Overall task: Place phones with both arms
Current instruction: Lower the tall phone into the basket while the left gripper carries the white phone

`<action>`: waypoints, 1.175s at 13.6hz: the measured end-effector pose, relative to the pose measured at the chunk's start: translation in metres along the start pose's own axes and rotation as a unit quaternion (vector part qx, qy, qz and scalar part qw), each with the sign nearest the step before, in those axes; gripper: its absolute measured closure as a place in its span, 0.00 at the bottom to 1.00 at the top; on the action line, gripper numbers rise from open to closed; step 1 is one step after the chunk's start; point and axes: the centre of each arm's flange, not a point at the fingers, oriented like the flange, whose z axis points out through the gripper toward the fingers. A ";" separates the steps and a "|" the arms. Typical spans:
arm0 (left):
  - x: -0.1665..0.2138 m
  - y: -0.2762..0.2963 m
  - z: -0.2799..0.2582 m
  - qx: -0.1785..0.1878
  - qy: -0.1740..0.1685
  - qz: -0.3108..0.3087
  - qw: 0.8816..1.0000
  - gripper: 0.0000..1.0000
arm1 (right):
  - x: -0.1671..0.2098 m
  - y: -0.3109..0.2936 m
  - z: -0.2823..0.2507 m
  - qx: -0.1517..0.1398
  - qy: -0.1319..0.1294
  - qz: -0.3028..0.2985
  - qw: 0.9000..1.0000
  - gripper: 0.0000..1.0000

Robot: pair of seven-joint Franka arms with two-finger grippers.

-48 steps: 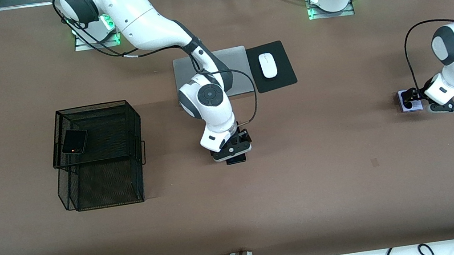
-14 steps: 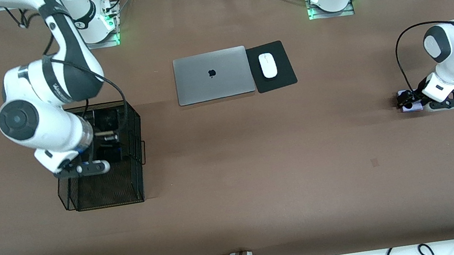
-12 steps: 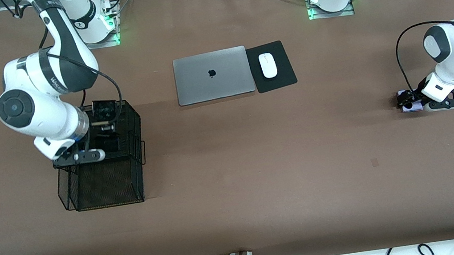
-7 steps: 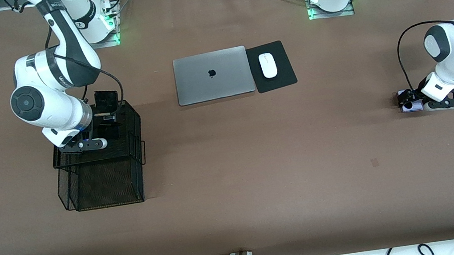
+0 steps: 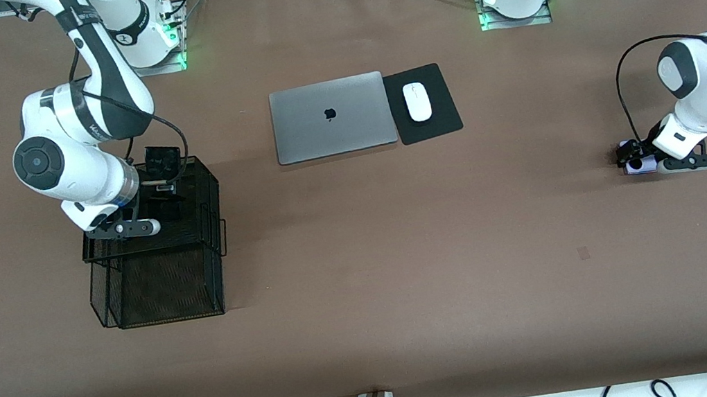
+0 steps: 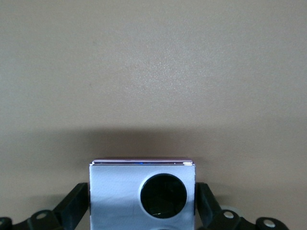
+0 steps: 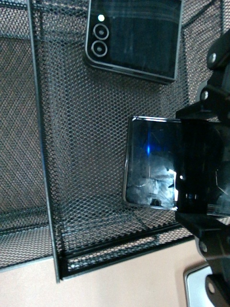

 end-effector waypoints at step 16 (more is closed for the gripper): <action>0.020 0.003 -0.015 0.002 -0.021 -0.023 1.000 0.15 | 0.010 0.003 0.016 -0.006 0.016 0.005 1.000 0.19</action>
